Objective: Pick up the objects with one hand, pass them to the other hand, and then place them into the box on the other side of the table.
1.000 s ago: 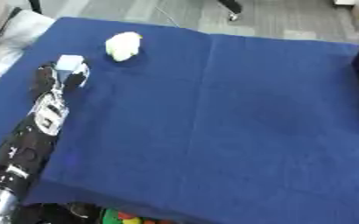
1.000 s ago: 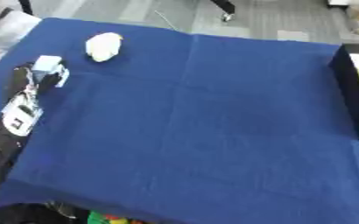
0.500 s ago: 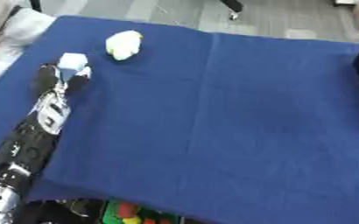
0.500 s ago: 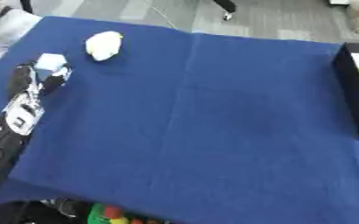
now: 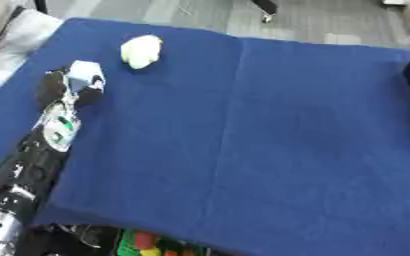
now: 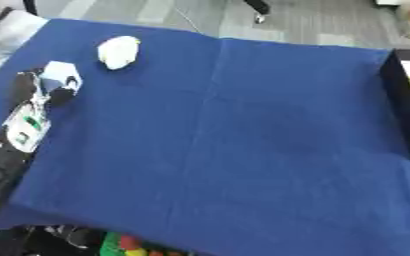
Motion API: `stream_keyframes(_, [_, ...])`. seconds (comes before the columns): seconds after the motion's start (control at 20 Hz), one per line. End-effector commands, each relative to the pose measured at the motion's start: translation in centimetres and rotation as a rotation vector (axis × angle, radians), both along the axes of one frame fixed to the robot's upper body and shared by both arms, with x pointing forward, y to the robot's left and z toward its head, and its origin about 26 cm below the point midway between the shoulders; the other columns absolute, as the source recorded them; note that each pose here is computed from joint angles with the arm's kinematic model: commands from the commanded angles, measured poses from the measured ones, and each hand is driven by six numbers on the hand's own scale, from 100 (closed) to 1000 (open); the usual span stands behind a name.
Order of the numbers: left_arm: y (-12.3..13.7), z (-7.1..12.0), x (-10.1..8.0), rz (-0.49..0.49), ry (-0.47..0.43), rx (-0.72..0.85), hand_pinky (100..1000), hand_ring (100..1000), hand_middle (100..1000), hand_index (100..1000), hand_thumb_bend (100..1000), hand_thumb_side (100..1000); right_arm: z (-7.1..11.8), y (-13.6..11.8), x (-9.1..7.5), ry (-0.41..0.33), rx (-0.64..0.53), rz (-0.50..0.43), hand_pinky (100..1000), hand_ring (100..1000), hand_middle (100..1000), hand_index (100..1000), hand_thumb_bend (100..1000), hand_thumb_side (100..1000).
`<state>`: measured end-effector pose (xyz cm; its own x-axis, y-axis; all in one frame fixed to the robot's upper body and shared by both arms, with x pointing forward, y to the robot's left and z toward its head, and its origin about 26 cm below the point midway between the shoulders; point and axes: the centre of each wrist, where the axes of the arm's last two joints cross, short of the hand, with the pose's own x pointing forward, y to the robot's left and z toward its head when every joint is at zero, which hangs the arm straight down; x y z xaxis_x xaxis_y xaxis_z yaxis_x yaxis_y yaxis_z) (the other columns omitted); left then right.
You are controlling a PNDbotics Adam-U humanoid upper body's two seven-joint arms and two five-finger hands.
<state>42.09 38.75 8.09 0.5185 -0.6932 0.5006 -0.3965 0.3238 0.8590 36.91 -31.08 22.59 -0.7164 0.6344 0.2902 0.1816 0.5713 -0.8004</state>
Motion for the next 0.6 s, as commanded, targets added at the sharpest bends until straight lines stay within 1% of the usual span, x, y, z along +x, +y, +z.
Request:
stream_keyframes(0.05, [0.3,2.5,0.1,0.011,-0.104,-0.009,707,443,305,622,100,258,1.0,-0.1,0.0,-0.023,-0.008,0.006,1000,858,486,938,100,294])
stream_keyframes(0.1, [0.2,3.0,0.0,0.007,-0.135,-0.017,703,431,283,603,100,261,1.0,-0.1,-0.1,-0.023,-0.008,0.008,1000,858,486,938,100,294])
stream_keyframes(0.15, [0.2,3.5,-0.2,0.002,-0.161,-0.026,703,431,283,603,100,261,1.0,-0.1,-0.1,-0.023,-0.009,0.011,1000,858,486,938,100,294])
stream_keyframes(0.25, [0.0,4.9,-0.5,-0.015,-0.229,-0.042,691,400,248,571,100,291,1.0,0.1,-0.1,-0.025,-0.014,0.023,1000,859,489,938,100,281])
stream_keyframes(0.35, [-0.3,6.4,-1.0,-0.045,-0.291,-0.056,690,392,237,561,100,309,1.1,0.5,-0.2,-0.034,-0.026,0.051,1000,863,498,942,100,296])
stream_keyframes(0.45, [-0.7,8.0,-1.7,-0.111,-0.339,-0.071,692,392,234,557,100,317,1.2,1.2,-0.5,-0.058,-0.050,0.097,1000,863,507,946,100,293])
stream_keyframes(0.5, [-1.1,8.8,-2.1,-0.164,-0.357,-0.075,698,393,236,558,100,332,1.4,1.7,-0.7,-0.081,-0.065,0.124,984,860,517,951,100,293])
stream_keyframes(0.6, [-1.9,10.6,-3.1,-0.308,-0.370,-0.097,707,395,236,559,100,377,1.8,2.9,-1.3,-0.134,-0.090,0.184,962,854,525,955,100,300])
